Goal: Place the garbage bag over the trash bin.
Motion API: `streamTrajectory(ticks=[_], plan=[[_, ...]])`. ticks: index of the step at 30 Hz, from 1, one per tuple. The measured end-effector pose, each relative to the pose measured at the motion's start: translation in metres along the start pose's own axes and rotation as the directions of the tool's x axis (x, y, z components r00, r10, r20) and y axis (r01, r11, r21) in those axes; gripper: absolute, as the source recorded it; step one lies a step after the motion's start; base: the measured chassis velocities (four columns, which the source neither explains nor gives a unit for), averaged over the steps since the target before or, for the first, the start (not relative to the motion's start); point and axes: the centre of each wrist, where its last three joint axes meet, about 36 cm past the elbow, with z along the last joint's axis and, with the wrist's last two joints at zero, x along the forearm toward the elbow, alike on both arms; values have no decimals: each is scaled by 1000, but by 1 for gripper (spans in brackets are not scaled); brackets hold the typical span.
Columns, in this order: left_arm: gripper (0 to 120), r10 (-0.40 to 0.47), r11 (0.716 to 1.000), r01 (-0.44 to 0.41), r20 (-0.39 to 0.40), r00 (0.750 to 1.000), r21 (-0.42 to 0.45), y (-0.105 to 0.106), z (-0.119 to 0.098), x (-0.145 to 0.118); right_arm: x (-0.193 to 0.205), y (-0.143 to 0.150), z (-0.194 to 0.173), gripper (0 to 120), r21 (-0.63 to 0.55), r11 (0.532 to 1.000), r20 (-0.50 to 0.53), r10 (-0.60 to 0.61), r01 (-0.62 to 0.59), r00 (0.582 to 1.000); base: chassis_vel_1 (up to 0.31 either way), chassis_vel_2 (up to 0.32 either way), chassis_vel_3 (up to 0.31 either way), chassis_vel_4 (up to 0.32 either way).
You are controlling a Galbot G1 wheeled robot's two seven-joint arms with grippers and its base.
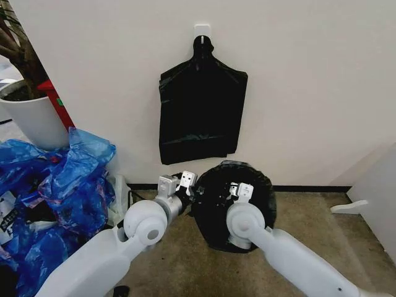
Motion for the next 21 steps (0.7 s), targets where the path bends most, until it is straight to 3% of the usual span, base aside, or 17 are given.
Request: streamTrajectory(ticks=[8, 21], plan=[[1, 0, 1000, 0, 9, 1000, 1, -1, -2, -5, -9, -16, -1, 0, -2, 999, -8, 47, -47, 999, 0, 0, 0, 0], [1, 34, 999, -34, 45, 998, 8, -8, -10, 14, -43, -29, -7, 0, -7, 994, -20, 110, -110, 994, 0, 0, 0, 0]])
